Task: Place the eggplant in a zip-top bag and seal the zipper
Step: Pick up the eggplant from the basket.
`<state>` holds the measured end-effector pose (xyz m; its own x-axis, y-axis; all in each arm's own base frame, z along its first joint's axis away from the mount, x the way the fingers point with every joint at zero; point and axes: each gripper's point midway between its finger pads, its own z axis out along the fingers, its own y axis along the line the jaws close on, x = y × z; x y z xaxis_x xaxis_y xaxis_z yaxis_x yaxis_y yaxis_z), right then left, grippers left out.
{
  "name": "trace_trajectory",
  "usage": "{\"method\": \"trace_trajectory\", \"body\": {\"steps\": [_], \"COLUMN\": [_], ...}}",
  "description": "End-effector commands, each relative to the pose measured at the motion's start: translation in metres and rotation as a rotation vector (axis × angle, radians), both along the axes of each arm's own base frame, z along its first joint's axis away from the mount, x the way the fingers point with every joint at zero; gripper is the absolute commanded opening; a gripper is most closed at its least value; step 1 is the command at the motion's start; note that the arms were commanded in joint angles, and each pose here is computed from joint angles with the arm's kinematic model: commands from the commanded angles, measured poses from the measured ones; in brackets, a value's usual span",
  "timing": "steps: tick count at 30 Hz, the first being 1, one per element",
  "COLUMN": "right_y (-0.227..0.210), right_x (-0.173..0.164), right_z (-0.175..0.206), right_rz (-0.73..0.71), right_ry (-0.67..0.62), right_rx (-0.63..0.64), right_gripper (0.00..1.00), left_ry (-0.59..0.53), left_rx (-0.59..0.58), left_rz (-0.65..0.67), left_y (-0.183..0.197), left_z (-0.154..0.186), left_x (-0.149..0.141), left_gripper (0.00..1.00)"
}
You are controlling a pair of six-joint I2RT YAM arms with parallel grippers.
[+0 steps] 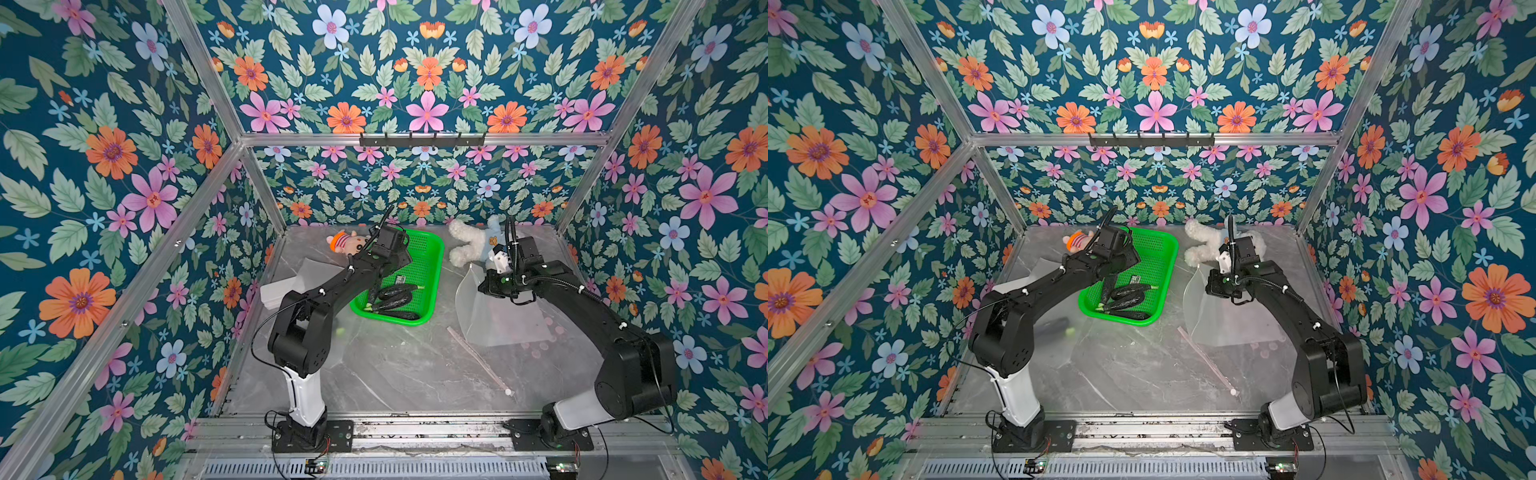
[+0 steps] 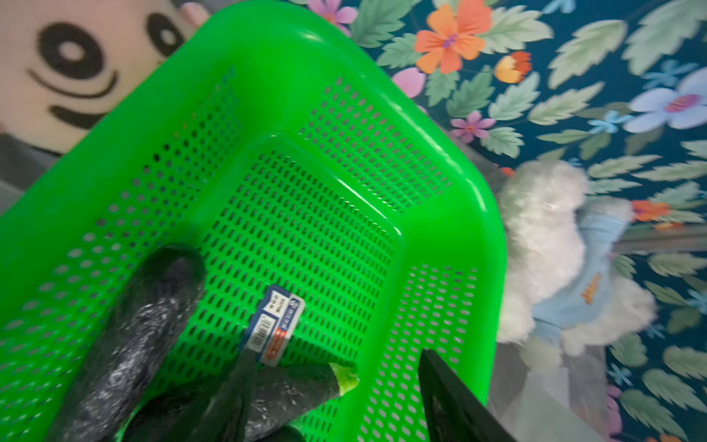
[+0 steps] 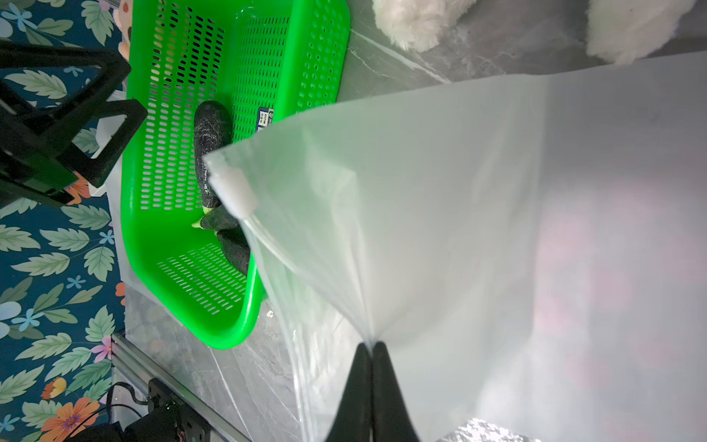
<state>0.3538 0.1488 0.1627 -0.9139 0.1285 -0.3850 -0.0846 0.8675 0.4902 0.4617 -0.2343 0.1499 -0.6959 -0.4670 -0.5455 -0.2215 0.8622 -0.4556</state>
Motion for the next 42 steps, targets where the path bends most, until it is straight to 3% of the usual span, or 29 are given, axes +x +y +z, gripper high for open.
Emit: {"method": "trace_trajectory", "body": {"steps": [1, 8, 14, 30, 37, 42], "right_y": [0.002, 0.006, 0.007, 0.009, 0.011, 0.011], "right_x": [0.002, -0.002, -0.002, -0.003, -0.005, -0.005], "right_z": [0.000, -0.008, -0.008, -0.005, -0.007, -0.004], "right_rz": [-0.006, 0.005, 0.015, 0.026, 0.036, 0.039], "right_ry": [-0.006, 0.005, -0.005, -0.027, -0.020, -0.031], "right_rx": [0.020, 0.047, 0.050, 0.061, 0.071, 0.071], "right_gripper": [0.00, 0.00, 0.00, 0.00, 0.00, 0.00], "left_ry": [0.058, 0.092, 0.161, 0.267, 0.297, 0.278], "left_rx": [0.076, 0.269, 0.366, 0.457, 0.460, 0.463], "left_rz": [0.148, 0.081, 0.016, -0.078, -0.087, -0.080], "left_y": [0.030, 0.040, 0.056, 0.071, 0.070, 0.071], "left_z": [-0.017, -0.024, -0.049, -0.102, -0.117, -0.111], "left_x": [-0.006, 0.003, -0.004, -0.004, -0.006, -0.003], "left_gripper": [0.71, 0.73, 0.74, 0.71, 0.64, 0.47]}}
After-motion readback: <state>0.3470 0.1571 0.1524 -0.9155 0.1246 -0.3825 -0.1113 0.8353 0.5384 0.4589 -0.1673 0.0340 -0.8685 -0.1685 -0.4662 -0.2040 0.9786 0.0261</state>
